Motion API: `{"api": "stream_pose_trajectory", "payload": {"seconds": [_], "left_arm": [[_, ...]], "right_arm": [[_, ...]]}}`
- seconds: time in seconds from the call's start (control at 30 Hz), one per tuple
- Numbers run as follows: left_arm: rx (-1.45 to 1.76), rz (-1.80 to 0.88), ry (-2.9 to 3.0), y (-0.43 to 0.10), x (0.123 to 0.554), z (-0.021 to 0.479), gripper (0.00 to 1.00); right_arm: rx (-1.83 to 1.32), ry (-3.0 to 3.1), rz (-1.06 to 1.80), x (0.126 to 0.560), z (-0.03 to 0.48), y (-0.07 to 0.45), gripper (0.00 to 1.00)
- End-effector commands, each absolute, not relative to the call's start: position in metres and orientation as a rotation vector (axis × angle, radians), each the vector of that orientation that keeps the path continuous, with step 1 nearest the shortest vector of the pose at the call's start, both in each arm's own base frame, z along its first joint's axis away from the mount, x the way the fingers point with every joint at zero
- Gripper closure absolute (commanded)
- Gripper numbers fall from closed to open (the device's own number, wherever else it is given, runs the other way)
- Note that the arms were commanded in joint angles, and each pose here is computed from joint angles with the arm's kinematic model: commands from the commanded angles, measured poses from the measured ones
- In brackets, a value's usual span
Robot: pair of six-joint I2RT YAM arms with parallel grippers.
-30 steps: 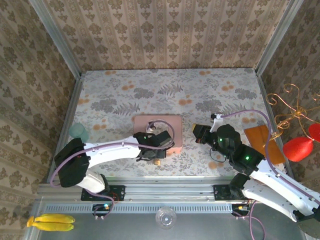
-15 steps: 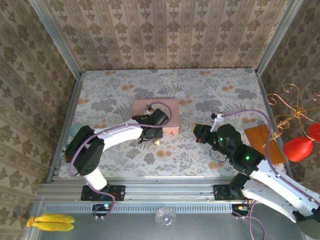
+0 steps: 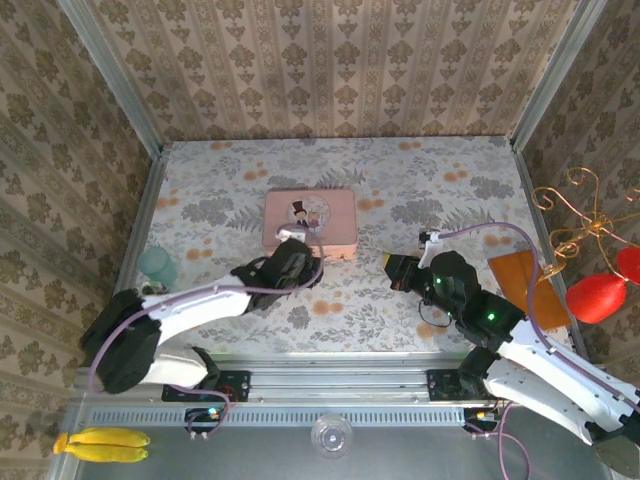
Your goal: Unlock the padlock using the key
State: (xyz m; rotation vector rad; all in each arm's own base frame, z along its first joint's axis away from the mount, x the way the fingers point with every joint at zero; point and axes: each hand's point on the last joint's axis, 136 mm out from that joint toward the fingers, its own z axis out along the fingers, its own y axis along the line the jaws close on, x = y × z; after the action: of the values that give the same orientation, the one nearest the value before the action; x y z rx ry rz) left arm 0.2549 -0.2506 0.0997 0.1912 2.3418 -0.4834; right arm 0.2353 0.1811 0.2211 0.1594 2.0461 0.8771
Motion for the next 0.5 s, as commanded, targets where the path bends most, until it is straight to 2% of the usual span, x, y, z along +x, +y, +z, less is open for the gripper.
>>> {"api": "stream_pose_trajectory", "payload": {"seconds": [0.0, 0.2, 0.47], "left_arm": [[0.158, -0.656, 2.212, -0.248, 0.257, 0.105, 0.44], [0.209, -0.724, 2.155, -0.241, 0.25, 0.102, 0.44], [0.191, -0.771, 2.2, -0.245, 0.259, 0.074, 0.46]], "right_arm": [[0.16, 2.048, 0.92, 0.237, 0.221, 0.188, 1.0], [0.157, 2.07, 0.943, 0.24, 0.218, 0.196, 1.0], [0.18, 2.074, 0.994, 0.243, 0.212, 0.205, 1.0]]}}
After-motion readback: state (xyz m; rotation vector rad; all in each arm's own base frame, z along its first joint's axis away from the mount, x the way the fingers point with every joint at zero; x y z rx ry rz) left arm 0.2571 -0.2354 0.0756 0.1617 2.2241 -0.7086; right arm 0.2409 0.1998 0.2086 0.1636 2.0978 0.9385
